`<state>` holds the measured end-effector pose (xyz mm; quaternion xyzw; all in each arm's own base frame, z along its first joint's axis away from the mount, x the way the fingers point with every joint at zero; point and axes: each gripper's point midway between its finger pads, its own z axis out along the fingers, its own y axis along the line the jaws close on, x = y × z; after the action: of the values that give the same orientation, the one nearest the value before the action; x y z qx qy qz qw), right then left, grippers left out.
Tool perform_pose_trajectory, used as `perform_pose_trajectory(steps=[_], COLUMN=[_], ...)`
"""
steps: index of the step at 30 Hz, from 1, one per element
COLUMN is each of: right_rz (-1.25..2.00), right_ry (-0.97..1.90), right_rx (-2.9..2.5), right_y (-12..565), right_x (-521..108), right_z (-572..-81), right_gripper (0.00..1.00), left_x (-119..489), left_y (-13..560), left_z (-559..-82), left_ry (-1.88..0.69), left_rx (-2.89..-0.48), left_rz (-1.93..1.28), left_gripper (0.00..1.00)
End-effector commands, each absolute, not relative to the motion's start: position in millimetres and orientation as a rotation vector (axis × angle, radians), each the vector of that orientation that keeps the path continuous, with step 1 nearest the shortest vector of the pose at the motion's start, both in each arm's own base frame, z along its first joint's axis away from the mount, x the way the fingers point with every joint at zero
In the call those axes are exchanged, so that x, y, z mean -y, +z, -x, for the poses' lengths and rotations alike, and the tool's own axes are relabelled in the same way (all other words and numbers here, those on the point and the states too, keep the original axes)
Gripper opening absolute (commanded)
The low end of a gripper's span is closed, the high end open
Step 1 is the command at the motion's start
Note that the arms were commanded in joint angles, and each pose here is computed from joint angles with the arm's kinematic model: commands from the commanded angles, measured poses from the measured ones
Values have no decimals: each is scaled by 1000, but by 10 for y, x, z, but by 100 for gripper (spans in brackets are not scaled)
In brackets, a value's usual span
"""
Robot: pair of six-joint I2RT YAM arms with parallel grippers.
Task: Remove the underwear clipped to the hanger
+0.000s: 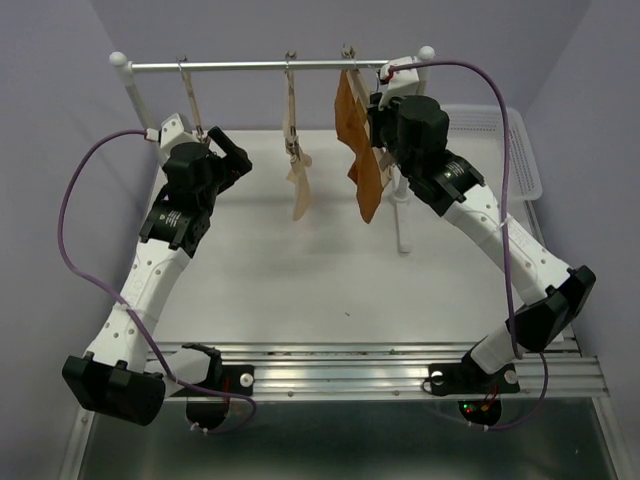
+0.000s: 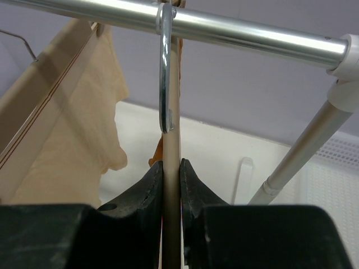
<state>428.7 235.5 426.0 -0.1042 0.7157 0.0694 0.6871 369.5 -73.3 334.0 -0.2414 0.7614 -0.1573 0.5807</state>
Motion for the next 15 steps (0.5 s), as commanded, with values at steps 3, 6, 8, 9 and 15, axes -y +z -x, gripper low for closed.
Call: perform_pose_trajectory(steps=[3, 6, 8, 9, 15], right_rz=[389, 532, 638, 684, 1052], right_ry=[200, 177, 189, 189, 173], right_rx=[-1444, -1463, -1459, -1450, -1386], right_y=[4608, 4323, 4130, 4069, 3613], right_x=[-2423, -2474, -2506, -2519, -2515], right_z=[-4029, -3942, -3812, -3764, -3319], right_gripper=[1, 1, 1, 1, 1], left_x=[793, 836, 872, 893, 1112], left_y=[3391, 3366, 3367, 3364, 3293], left_z=[-3738, -3709, -3668, -3644, -3462], left_ry=[-401, -420, -445, -458, -563], left_rx=[-1772, -1788, -1795, -1799, -1830], left_rz=[526, 510, 490, 478, 315], left_gripper=[99, 99, 99, 99, 99])
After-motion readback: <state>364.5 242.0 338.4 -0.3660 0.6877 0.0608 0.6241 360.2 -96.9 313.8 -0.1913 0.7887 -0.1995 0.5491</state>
